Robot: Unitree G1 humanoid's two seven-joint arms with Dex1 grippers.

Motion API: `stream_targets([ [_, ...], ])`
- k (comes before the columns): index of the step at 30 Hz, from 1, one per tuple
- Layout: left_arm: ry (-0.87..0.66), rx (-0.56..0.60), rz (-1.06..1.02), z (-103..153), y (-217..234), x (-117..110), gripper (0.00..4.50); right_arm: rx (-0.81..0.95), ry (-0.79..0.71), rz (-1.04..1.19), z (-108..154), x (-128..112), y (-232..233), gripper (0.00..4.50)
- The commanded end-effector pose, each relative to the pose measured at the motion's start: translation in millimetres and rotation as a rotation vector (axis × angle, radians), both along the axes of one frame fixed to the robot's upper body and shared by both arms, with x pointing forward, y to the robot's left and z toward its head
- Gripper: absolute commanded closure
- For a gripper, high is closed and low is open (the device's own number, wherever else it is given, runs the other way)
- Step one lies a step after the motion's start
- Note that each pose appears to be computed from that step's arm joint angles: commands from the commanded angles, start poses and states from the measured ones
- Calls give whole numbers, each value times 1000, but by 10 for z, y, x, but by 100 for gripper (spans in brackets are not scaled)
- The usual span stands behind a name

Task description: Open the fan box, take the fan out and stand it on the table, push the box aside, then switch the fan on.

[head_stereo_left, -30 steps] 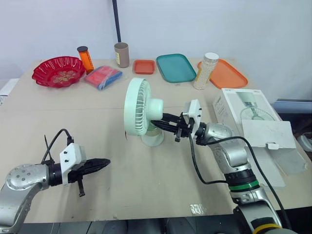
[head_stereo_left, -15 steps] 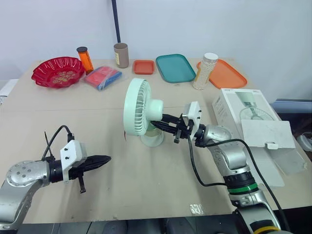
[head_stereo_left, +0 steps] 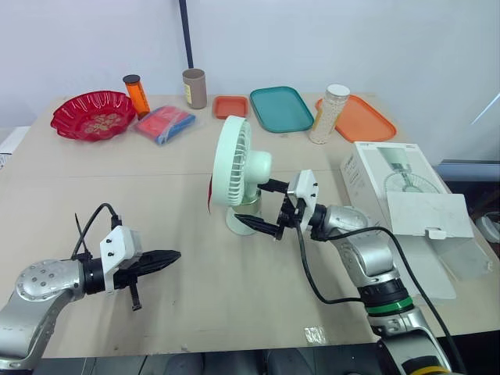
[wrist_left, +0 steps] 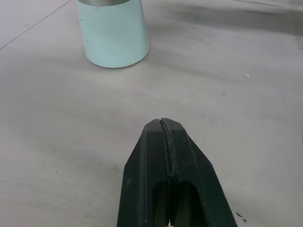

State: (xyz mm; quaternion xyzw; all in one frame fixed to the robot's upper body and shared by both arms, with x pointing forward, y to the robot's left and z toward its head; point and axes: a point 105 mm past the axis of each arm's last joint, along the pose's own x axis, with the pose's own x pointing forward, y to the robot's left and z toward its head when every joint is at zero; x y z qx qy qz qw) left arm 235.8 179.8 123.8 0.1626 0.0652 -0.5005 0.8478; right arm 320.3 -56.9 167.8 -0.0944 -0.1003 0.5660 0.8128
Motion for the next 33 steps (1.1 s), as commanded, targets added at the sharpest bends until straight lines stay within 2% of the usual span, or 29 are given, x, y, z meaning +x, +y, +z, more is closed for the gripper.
stream_targets([
  [1,-35,-8,-17,58,-57,-15,450,9,-44,9,111,-42,-12,14],
  [10,-38,-24,-29,60,-84,-13,450,-17,-40,-61,105,-47,-185,14],
  [16,-39,-54,-29,82,-118,15,450,-50,-9,-131,113,-196,-440,14],
  [18,-48,-66,-31,94,-137,36,397,-54,2,-155,144,-255,-490,0],
  [19,-55,-75,-33,106,-152,49,392,-53,9,-172,183,-312,-528,0],
  [20,-60,-81,-35,113,-167,58,339,-54,15,-184,208,-355,-556,0],
  [22,-58,-110,-17,151,-175,98,284,-54,28,-217,260,-436,-604,0],
  [24,-62,-131,-10,202,-186,116,199,-50,53,-269,296,-542,-653,0],
  [25,-66,-134,-11,215,-193,117,190,-48,64,-283,305,-578,-665,0],
  [28,-57,-133,-4,244,-152,90,79,-24,110,-321,327,-726,-668,0],
  [30,-51,-131,-3,245,-139,72,51,-20,123,-332,330,-777,-667,0],
  [31,-45,-127,1,238,-118,57,14,-9,135,-355,321,-802,-677,0],
  [33,-32,-121,10,221,-78,26,14,-9,152,-390,264,-896,-681,0],
])
